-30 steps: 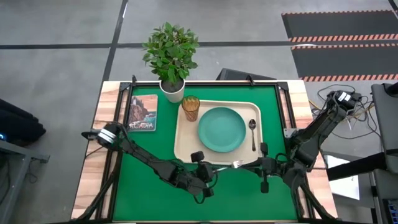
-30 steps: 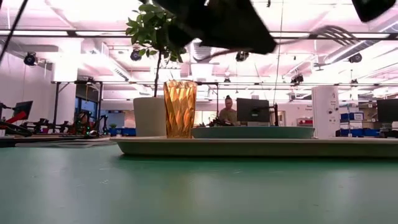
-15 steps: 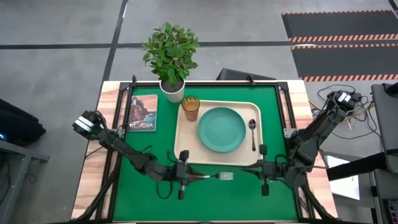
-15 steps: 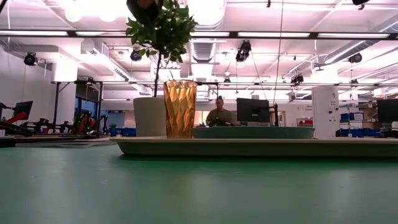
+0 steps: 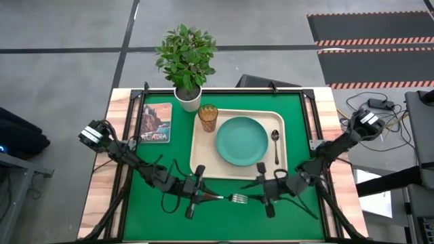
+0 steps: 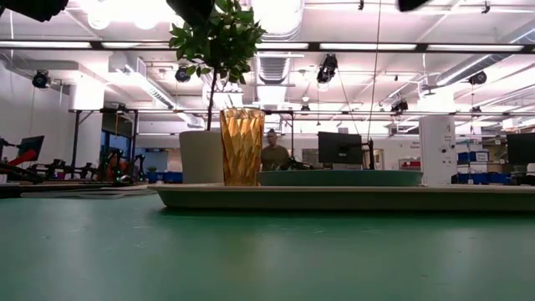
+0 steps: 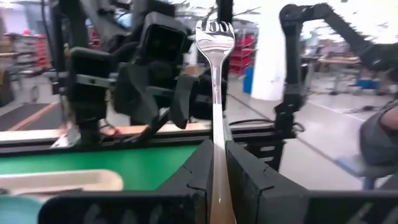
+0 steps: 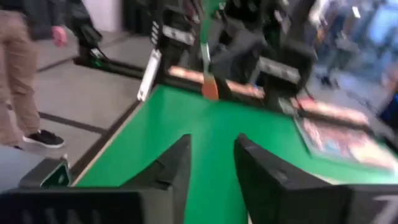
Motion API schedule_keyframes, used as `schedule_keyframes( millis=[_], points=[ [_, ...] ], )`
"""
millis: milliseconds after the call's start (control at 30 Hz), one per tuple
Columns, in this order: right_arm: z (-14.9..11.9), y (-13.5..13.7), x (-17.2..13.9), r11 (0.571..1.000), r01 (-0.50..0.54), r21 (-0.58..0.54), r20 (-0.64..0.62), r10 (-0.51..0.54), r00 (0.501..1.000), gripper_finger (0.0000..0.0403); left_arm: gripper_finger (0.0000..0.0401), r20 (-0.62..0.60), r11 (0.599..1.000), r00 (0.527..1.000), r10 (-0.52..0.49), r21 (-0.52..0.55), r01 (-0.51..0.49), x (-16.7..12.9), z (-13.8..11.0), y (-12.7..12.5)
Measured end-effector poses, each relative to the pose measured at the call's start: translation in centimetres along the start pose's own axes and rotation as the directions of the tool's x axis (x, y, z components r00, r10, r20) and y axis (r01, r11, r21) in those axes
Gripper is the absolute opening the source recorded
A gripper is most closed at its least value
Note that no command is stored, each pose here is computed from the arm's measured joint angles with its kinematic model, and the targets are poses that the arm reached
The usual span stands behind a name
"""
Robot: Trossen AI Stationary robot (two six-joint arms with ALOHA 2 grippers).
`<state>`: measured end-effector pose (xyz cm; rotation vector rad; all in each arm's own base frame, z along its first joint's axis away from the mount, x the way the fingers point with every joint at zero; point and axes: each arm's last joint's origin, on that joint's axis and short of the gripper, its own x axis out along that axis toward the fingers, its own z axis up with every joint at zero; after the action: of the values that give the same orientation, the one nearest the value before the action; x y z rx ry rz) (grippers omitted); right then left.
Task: Pick and place plate/cup/fork/spoon on tray
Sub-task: Put the orange fork on the white serving tray beside the blue plate
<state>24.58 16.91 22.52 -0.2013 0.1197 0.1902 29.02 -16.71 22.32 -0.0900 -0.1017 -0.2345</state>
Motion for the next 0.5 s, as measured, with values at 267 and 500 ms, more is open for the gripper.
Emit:
schedule_keyframes(
  millis=[267,500],
  points=[
    [0.6,-2.0,2.9,0.992,-0.043,-0.116,0.194,0.065,0.979,0.0182,0.0018,0.051,0.997,0.996,-0.073,-0.017,0.074,0.0,0.5,-0.2],
    [1.0,-3.0,6.6,0.975,-0.153,-0.163,0.219,0.187,0.958,0.0196,0.0019,0.047,0.998,0.997,-0.067,-0.016,0.067,0.0,0.4,0.0]
  ],
)
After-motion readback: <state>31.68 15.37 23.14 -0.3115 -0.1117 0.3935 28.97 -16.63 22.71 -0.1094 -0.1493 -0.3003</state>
